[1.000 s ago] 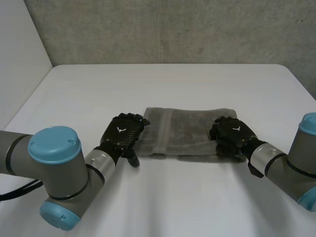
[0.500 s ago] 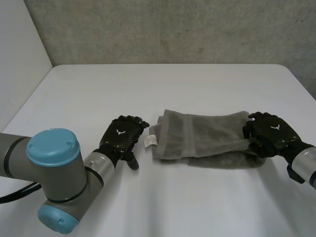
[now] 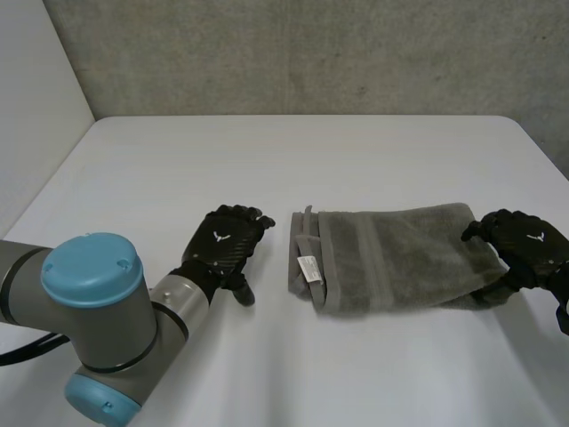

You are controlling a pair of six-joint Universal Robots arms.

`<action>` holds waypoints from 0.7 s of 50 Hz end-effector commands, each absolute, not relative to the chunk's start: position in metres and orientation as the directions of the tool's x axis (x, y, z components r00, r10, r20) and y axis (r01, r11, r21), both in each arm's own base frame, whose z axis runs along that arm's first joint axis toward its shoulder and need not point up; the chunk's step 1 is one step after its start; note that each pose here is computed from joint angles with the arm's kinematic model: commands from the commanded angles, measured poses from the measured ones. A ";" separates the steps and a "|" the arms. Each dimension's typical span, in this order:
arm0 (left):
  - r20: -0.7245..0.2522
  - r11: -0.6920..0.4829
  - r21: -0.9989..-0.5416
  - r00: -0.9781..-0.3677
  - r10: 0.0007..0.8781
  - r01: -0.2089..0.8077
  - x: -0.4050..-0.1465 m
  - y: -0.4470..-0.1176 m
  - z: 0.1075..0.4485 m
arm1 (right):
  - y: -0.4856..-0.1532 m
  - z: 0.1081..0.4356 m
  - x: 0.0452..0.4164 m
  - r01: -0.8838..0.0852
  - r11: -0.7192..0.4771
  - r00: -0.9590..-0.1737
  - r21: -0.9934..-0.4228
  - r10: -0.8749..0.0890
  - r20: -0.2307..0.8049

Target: Fold the towel.

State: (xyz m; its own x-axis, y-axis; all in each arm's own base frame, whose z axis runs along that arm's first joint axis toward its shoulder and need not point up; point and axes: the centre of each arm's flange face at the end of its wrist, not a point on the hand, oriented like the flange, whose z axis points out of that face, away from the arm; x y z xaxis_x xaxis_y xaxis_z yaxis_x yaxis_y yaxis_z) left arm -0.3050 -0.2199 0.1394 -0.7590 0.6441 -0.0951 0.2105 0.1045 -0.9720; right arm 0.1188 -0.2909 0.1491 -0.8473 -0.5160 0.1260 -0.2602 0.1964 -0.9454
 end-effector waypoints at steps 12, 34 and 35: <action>-0.085 0.101 -0.972 -0.719 0.690 0.212 -0.314 -0.201 0.140 | -0.295 0.142 0.095 -0.236 0.238 -0.887 -0.942 -0.449 0.109; -0.087 0.093 -0.972 -0.694 0.715 0.217 -0.322 -0.191 0.137 | -0.299 0.133 0.093 -0.237 0.252 -0.887 -0.938 -0.450 0.103; -0.087 0.093 -0.972 -0.695 0.714 0.218 -0.322 -0.191 0.137 | -0.299 0.133 0.093 -0.237 0.252 -0.887 -0.938 -0.450 0.103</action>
